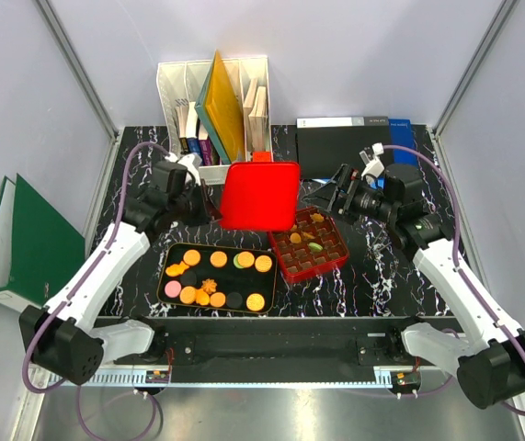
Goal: Pack the cookies
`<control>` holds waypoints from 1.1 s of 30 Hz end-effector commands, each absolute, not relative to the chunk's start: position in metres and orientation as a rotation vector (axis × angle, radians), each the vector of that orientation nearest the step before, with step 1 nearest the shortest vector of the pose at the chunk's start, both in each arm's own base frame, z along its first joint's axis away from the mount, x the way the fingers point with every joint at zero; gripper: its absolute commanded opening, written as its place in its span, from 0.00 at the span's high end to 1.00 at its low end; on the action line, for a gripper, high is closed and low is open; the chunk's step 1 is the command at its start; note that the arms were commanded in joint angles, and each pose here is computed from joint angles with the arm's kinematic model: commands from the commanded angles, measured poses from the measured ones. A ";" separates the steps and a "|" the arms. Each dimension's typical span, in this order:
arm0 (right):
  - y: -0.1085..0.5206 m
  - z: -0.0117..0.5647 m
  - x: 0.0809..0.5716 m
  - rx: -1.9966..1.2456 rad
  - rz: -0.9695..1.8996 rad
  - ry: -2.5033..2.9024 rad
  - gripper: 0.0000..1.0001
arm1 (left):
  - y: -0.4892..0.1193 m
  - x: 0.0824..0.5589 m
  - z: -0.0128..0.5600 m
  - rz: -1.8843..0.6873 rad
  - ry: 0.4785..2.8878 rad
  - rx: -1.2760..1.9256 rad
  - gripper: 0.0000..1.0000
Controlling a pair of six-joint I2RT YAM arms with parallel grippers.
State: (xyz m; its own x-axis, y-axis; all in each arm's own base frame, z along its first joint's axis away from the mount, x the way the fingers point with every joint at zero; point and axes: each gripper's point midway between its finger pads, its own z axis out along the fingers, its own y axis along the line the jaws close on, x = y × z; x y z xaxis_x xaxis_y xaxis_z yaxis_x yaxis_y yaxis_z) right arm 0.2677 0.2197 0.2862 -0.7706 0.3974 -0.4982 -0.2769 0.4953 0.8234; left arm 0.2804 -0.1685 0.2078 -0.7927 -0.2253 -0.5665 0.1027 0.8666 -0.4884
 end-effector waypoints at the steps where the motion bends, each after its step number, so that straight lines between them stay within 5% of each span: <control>1: 0.226 0.298 0.262 0.015 1.353 2.043 0.03 | -0.179 0.274 0.234 -0.756 2.304 -0.049 1.00; 25: 0.283 0.273 0.289 -0.155 1.404 2.104 0.09 | -0.194 0.241 0.235 -0.859 2.308 0.012 1.00; 28: 0.288 0.267 0.291 -0.165 1.408 2.120 0.16 | -0.196 0.239 0.234 -0.868 2.311 0.017 1.00; 33: 0.292 0.263 0.290 -0.194 1.435 2.127 0.48 | -0.198 0.237 0.232 -0.875 2.316 0.029 1.00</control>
